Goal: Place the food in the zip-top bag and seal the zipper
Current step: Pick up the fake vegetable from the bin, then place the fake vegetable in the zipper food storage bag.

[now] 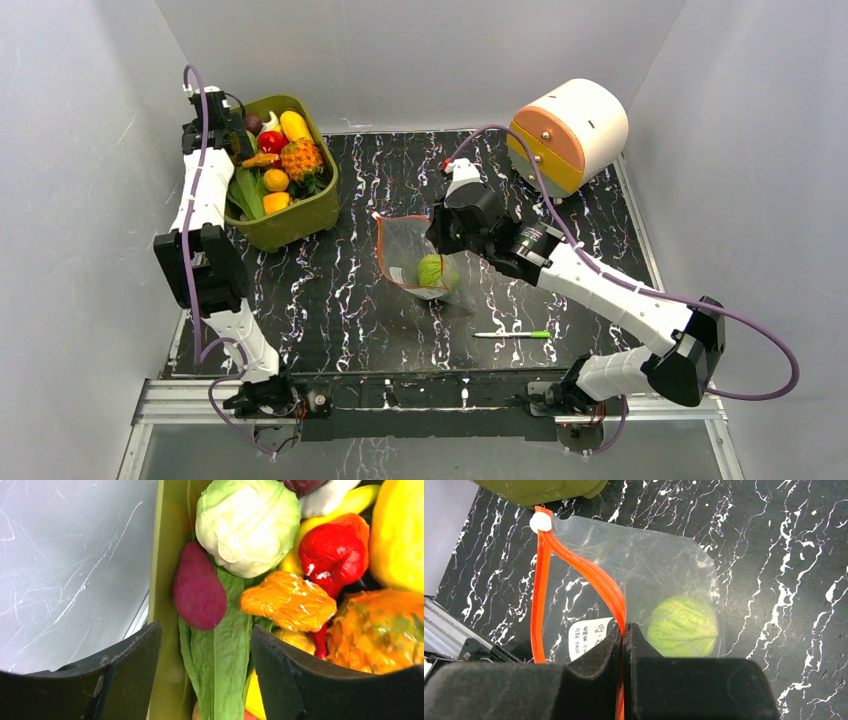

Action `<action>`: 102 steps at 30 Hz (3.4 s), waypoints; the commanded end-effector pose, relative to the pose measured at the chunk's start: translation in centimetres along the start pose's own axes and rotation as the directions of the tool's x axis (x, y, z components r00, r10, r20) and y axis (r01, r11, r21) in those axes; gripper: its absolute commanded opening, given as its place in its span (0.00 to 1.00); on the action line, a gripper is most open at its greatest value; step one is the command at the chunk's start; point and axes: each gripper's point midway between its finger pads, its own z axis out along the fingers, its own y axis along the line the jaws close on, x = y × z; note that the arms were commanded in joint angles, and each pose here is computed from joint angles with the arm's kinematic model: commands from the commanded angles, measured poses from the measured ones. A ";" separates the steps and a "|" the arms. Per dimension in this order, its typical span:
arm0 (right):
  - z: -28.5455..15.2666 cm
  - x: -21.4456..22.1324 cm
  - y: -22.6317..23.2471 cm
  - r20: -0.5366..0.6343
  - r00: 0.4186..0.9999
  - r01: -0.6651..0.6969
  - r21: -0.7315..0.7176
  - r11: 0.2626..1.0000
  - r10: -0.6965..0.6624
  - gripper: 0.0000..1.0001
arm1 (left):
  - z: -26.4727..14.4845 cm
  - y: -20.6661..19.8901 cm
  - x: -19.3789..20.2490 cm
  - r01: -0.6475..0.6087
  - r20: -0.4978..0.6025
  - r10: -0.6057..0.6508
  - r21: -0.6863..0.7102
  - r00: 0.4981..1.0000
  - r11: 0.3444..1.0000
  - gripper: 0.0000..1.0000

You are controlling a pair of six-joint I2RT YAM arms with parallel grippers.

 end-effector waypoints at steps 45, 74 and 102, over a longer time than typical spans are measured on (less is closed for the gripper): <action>-0.5 -2.2 0.7 0.111 0.991 -0.074 -0.045 0.996 0.079 0.00 | 0.5 1.1 1.2 0.033 -0.043 -0.038 -0.106 0.998 0.994 0.33; -0.6 -4.5 -0.8 0.166 0.980 -0.124 0.085 0.989 0.109 0.00 | -20.4 -9.8 6.8 0.164 -0.133 -0.102 0.641 0.986 0.749 0.33; 0.1 -7.5 -2.2 0.311 0.931 -0.250 0.170 0.953 0.189 0.00 | -37.8 -15.2 13.0 0.205 -0.231 0.117 0.959 0.966 0.197 0.31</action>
